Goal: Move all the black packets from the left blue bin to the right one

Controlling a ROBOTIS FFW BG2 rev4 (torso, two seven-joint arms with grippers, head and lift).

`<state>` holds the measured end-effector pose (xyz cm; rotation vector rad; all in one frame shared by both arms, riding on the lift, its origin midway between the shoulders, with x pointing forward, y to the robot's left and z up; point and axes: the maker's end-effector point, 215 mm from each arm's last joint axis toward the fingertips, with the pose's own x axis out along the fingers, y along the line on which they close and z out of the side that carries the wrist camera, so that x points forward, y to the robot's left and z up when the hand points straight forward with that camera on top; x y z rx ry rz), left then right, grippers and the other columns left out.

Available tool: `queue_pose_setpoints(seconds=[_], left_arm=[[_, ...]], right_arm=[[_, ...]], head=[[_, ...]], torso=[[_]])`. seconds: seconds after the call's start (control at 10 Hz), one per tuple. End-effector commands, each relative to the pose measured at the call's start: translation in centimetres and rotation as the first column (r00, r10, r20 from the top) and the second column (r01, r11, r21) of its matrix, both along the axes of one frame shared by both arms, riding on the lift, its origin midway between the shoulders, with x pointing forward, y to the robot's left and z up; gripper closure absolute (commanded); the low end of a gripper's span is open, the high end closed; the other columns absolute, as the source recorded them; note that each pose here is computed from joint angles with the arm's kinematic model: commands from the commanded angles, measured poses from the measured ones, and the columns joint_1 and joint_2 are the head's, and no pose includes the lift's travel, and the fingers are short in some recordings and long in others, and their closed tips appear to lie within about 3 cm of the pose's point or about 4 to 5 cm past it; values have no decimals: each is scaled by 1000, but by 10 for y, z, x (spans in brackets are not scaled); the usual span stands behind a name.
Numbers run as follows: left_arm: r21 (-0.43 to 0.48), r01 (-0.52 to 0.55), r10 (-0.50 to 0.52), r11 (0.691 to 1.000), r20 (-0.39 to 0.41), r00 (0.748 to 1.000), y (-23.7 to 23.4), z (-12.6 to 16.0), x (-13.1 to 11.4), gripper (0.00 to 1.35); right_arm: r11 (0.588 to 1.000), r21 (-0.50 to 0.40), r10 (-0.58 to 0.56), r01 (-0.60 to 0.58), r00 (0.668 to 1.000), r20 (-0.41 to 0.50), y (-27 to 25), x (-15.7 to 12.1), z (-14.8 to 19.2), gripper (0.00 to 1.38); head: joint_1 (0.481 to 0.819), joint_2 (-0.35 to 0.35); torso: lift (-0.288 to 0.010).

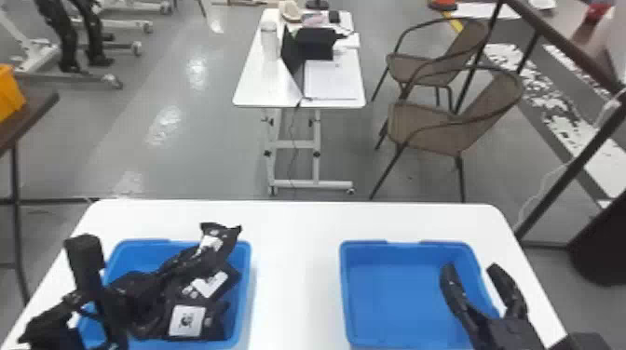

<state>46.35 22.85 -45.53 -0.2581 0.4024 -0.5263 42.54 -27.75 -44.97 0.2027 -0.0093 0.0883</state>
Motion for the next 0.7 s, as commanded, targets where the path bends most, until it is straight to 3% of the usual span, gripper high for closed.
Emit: queue_pose_setpoints(seconds=[0.0, 0.1, 0.3, 0.4, 0.6], left_arm=[[75, 94, -104, 993, 149, 983, -33, 26, 11, 983], [121, 171, -192, 978, 196, 962, -58, 33, 23, 983], [70, 319, -322, 945, 360, 876, -109, 56, 41, 981], [55, 378, -371, 924, 361, 855, -137, 60, 45, 981], [-24, 492, -457, 870, 331, 825, -184, 55, 44, 981]], right_arm=[[998, 62, 28, -30, 999, 32, 16, 11, 10, 292], [985, 162, 49, -55, 998, 45, 37, 18, 13, 292], [930, 338, 114, -143, 988, 105, 89, 41, 34, 292], [895, 402, 151, -194, 979, 136, 112, 53, 43, 292], [851, 415, 271, -322, 946, 179, 142, 75, 59, 292]], head=[[695, -60], [695, -71], [695, -87], [695, -86], [695, -83]], torso=[[0], [0], [0], [0], [0]])
